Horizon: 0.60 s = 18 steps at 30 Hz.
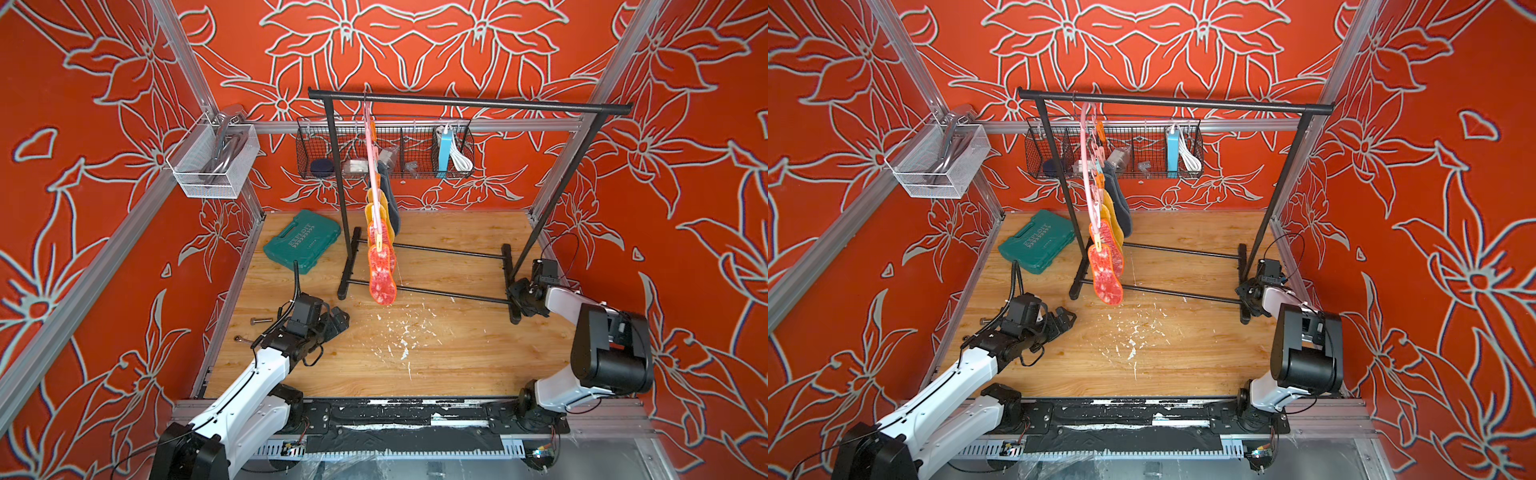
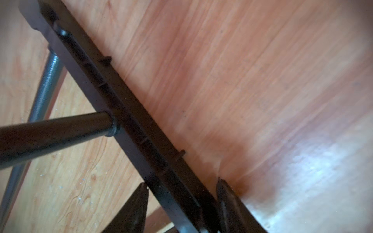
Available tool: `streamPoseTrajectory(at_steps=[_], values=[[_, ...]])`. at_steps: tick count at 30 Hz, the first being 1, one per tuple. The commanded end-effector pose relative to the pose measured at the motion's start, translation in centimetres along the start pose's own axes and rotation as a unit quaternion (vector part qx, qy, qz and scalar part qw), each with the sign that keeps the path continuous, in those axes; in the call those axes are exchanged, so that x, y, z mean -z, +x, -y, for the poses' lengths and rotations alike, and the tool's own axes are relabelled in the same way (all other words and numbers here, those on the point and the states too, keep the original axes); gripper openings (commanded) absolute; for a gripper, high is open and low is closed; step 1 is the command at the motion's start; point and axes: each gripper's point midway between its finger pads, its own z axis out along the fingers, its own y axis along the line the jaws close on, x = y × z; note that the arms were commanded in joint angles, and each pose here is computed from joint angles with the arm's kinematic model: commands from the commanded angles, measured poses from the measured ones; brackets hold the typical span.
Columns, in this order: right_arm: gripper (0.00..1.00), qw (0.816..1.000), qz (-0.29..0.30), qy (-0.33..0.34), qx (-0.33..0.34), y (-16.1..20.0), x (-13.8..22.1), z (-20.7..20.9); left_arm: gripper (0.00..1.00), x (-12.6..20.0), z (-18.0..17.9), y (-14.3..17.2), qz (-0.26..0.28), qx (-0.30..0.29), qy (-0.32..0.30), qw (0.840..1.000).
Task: Take the shoe insoles off the hanger
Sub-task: Move the clothesline to the center of the board.
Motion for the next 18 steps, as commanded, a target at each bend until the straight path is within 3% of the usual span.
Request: streamPoseTrajectory(at_steps=[1,9,18], values=[[0.57,0.996,-0.085,0.013,-0.040,5.6,-1.5,1.1,0.98,0.1,0.1,0.1,0.001,-0.003,0.005,1.000],[0.61,0.995,-0.091,-0.002,-0.029,6.4,-1.5,-0.4,0.98,0.5,-0.1,0.2,0.006,0.000,0.008,1.000],[0.73,0.996,-0.057,0.005,0.063,5.7,2.8,0.4,0.98,0.8,0.3,0.1,0.010,-0.001,0.019,1.000]])
